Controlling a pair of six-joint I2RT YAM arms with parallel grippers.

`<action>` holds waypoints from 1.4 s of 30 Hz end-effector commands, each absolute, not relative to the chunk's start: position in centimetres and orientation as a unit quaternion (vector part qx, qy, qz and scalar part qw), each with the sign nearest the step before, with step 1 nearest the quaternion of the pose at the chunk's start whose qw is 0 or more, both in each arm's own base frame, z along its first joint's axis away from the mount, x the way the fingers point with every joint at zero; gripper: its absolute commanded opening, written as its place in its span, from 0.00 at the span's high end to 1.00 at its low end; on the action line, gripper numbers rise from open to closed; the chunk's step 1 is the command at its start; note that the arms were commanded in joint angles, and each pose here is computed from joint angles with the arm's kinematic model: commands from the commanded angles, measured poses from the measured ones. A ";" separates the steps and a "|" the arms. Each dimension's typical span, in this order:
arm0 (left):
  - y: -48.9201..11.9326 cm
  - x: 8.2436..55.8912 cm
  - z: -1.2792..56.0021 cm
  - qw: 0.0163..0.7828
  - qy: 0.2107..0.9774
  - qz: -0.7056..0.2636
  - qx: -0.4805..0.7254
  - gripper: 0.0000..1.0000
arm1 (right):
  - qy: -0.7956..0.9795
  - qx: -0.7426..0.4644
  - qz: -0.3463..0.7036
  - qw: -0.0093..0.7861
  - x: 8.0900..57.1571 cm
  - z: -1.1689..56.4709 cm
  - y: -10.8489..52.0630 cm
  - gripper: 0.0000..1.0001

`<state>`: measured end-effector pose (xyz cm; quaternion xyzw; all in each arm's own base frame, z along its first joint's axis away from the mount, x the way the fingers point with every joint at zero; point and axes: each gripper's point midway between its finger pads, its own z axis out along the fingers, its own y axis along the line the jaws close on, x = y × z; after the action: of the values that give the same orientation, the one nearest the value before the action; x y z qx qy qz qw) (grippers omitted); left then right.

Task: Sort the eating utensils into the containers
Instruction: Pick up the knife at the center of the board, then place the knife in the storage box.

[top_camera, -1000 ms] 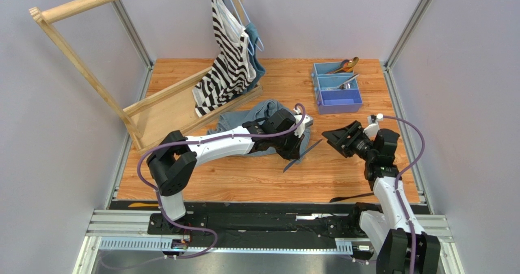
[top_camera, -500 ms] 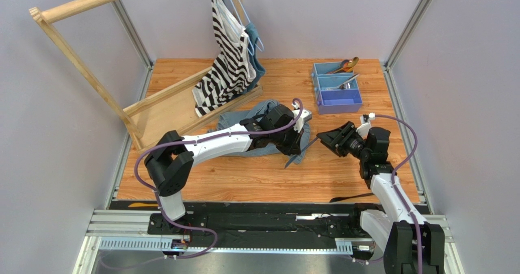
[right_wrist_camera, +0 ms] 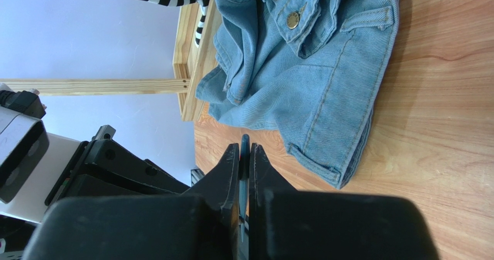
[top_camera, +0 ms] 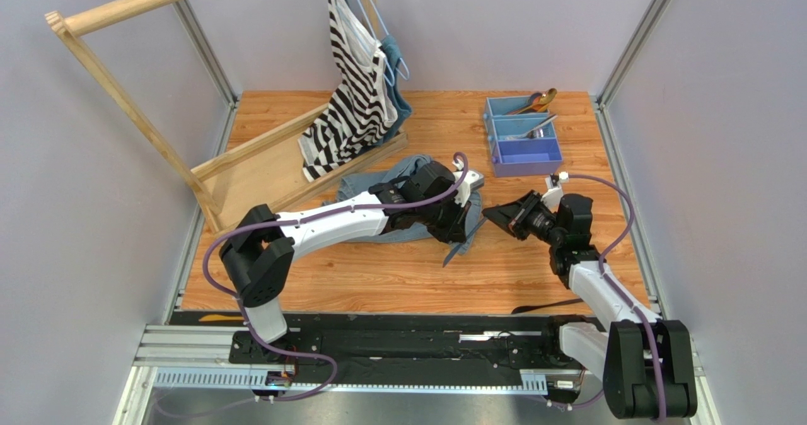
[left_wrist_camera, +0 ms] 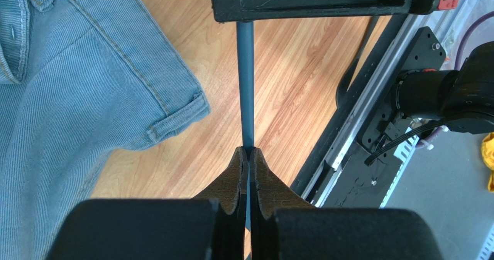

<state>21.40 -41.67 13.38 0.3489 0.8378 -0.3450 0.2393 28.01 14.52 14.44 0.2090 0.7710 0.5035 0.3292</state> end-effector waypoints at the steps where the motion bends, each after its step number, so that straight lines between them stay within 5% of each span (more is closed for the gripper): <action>1: -42.9 22.0 18.0 0.285 0.805 -0.379 0.355 1.00 | 0.768 0.198 0.488 0.365 28.3 15.3 14.0 1.00; 5: -42.6 22.0 17.9 0.285 0.808 -0.373 0.356 0.91 | 0.772 0.197 0.478 0.371 28.0 15.2 13.7 1.00; 10: -41.6 22.2 18.9 0.306 0.806 -0.363 0.354 0.46 | 0.778 0.198 0.466 0.372 28.0 14.8 13.5 1.00; 13: -40.7 22.0 19.5 0.317 0.803 -0.356 0.358 0.28 | 0.782 0.196 0.463 0.370 28.1 14.5 13.5 1.00; 20: -37.9 21.4 22.4 0.361 0.794 -0.346 0.346 0.04 | 0.788 0.192 0.453 0.370 28.6 14.3 13.3 1.00; 42: -32.0 20.5 24.7 0.375 0.795 -0.340 0.333 0.01 | 0.800 0.179 0.401 0.409 31.5 17.5 11.9 1.00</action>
<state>21.02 -32.40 23.76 0.3246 0.8081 -0.3224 0.3710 29.82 12.63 14.90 0.1922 0.8075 0.4200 0.3668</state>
